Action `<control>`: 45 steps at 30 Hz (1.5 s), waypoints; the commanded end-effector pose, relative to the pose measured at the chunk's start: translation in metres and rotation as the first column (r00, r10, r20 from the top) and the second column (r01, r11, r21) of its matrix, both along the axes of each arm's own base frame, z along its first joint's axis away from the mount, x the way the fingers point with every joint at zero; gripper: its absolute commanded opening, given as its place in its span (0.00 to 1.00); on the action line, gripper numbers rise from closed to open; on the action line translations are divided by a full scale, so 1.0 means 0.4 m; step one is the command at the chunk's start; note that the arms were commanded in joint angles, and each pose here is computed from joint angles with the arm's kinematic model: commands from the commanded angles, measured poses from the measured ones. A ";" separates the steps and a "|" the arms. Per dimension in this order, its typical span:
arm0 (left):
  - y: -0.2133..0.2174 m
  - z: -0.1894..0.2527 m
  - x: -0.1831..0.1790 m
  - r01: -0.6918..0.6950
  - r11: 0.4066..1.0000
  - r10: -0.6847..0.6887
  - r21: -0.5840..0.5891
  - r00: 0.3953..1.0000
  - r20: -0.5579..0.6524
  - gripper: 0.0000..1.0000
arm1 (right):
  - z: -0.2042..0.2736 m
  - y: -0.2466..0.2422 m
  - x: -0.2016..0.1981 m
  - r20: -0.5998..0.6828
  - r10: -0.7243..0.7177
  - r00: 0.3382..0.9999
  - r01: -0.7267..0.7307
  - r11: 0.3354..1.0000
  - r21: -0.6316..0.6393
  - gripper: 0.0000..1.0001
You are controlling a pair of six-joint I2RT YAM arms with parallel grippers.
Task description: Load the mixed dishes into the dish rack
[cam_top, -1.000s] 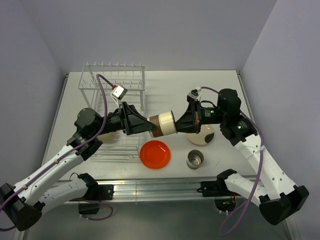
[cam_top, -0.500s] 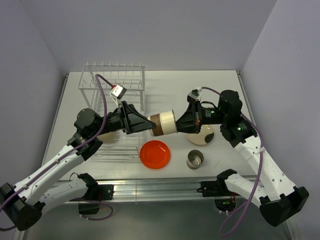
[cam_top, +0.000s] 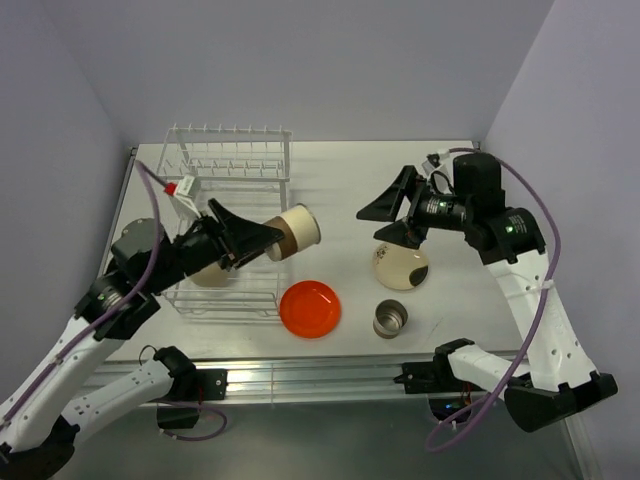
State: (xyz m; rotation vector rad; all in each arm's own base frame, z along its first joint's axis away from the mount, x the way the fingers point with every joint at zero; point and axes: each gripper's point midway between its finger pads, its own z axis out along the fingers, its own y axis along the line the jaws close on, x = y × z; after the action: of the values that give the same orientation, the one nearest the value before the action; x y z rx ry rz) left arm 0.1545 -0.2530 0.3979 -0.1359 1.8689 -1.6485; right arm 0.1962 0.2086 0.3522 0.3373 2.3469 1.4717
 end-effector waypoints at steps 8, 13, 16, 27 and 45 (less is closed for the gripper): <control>0.269 -0.262 0.046 -0.452 0.748 0.646 0.485 0.664 -0.378 0.00 | -0.056 -0.170 0.034 0.112 -0.196 0.974 0.225 0.883 -0.411 0.82; 0.294 -0.308 0.052 -0.505 0.696 0.716 0.511 0.544 -0.437 0.00 | -0.066 -0.219 0.028 0.161 -0.213 0.964 0.265 0.828 -0.494 0.81; 0.294 -0.328 0.065 -0.528 0.672 0.740 0.519 0.488 -0.463 0.00 | -0.073 -0.227 0.021 0.164 -0.209 0.964 0.264 0.820 -0.508 0.81; 0.274 -0.343 0.169 -0.534 0.590 0.807 0.606 0.418 -0.417 0.00 | -0.073 -0.230 0.001 0.177 -0.197 0.964 0.261 0.824 -0.503 0.80; 0.235 -0.382 0.244 -0.471 0.601 0.793 0.646 0.450 -0.410 0.00 | -0.106 -0.225 -0.003 0.157 -0.170 0.973 0.228 0.825 -0.517 0.80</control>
State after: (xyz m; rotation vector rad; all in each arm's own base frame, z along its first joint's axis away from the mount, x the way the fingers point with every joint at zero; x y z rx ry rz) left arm 0.2509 -0.1555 0.2361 -1.3053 2.2271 -0.5121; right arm 0.1930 0.1205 0.3100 0.3489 2.4413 0.6893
